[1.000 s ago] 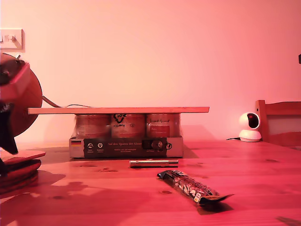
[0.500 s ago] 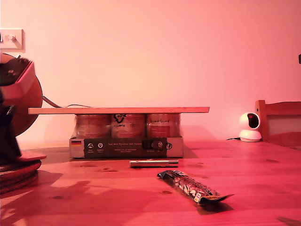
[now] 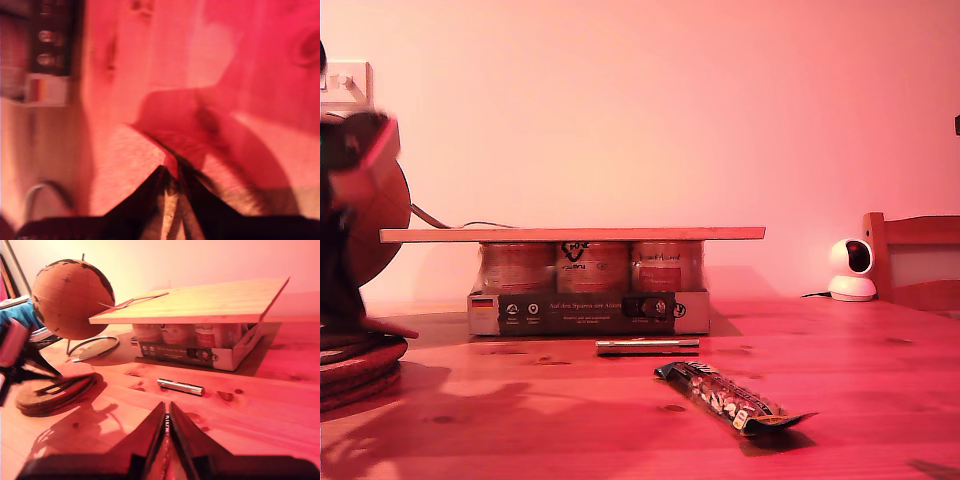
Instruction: Pick up the top cork coaster and place it on the shelf behind you
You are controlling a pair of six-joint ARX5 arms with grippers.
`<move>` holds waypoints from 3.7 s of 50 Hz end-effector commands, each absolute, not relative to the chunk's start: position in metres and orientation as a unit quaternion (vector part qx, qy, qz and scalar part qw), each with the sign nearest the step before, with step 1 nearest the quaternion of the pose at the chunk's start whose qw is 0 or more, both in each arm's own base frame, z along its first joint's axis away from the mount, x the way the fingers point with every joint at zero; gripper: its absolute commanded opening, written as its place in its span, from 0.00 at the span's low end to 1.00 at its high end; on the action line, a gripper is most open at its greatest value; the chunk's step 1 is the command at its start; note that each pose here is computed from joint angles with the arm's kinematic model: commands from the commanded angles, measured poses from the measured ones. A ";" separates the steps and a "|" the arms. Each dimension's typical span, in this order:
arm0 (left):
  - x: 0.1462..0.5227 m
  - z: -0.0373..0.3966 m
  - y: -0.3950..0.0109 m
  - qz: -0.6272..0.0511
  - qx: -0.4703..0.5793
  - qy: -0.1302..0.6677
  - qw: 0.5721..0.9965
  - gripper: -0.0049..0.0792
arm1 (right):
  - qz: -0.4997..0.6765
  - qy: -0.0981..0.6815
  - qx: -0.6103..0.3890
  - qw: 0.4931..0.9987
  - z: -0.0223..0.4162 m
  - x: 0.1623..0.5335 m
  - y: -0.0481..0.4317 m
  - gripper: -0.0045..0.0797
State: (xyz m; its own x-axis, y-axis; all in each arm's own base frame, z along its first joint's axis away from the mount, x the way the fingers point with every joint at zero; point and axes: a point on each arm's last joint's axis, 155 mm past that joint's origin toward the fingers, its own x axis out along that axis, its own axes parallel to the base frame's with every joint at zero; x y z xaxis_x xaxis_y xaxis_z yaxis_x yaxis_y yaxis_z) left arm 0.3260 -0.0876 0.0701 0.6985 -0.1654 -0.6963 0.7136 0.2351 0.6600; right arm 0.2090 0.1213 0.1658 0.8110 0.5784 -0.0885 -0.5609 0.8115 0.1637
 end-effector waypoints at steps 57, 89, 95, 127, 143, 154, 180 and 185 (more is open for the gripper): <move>0.348 0.229 -0.172 -0.279 0.090 0.049 0.955 0.03 | 0.296 0.055 0.065 0.952 0.175 0.209 0.120 0.04; 0.416 0.224 -0.195 -0.150 -0.513 0.005 0.845 0.03 | 0.295 0.055 0.065 0.952 0.174 0.209 0.119 0.04; 0.428 0.217 -0.204 -0.140 -0.584 0.003 0.799 0.03 | 0.295 0.055 0.065 0.952 0.175 0.209 0.119 0.04; 0.484 0.189 -0.240 -0.061 -0.739 -0.026 0.671 0.03 | 0.295 0.055 0.065 0.952 0.175 0.209 0.119 0.04; 0.488 0.164 -0.232 -0.003 -0.724 -0.013 0.690 0.03 | 0.297 0.055 0.065 0.951 0.175 0.209 0.120 0.04; 0.489 0.148 -0.229 0.029 -0.705 0.002 0.708 0.03 | 0.300 0.055 0.066 0.950 0.175 0.208 0.121 0.04; 0.501 0.162 -0.236 0.030 -0.706 0.003 0.708 0.41 | 0.300 0.056 0.066 0.950 0.175 0.208 0.121 0.04; 0.501 0.162 -0.242 0.018 -0.706 0.016 0.708 0.41 | 0.300 0.055 0.066 0.950 0.175 0.208 0.121 0.04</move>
State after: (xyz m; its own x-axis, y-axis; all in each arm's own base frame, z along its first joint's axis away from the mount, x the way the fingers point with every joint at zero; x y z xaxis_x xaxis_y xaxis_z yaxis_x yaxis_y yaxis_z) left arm 0.5003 -0.2388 0.1681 0.9990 0.0201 -0.0398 -0.0397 -0.0052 -0.9992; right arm 0.2100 0.1200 0.1658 0.8160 0.5712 -0.0888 -0.5537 0.8165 0.1637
